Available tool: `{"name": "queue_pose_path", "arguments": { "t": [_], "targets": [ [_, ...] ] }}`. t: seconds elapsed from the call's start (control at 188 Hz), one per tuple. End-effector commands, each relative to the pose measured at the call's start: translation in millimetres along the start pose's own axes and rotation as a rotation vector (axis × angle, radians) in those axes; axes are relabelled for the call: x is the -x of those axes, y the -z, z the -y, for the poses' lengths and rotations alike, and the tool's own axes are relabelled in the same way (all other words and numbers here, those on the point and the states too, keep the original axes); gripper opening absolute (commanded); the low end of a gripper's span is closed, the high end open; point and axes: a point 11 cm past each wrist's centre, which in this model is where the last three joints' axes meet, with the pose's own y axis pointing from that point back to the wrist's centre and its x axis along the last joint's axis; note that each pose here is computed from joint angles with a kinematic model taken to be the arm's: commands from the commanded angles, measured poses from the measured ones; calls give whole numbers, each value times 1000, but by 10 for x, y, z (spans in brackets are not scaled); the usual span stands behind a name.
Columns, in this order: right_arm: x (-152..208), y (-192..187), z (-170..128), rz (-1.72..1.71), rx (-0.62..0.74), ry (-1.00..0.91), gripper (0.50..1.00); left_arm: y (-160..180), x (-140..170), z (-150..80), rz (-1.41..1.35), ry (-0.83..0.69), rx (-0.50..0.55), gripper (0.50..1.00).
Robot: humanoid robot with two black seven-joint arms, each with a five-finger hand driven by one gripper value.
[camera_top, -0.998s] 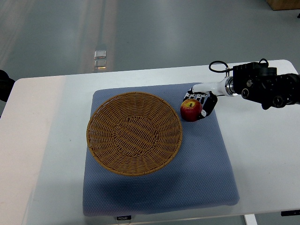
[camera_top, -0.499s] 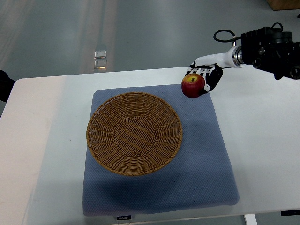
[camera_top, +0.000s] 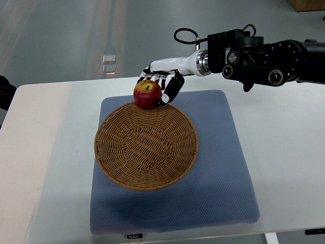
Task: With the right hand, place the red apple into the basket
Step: 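Lower the apple into the basket with the right hand, then open the right hand to release the apple and lift away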
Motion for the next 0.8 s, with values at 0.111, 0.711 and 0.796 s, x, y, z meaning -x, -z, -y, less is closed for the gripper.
{"name": "queue_pose_path", "arguments": {
  "t": [0.111, 0.711, 0.796],
  "targets": [
    [437, 352, 363, -14, -75, 86, 586, 0, -6, 0, -1, -2, 0, 1000],
    [858, -27, 489, -30, -21, 130, 596, 0, -12, -1, -1, -3, 0, 1000],
    [872, -37, 488, -33, -19, 135, 603, 1, -12, -1, 0, -3, 0, 1000]
  ]
}}
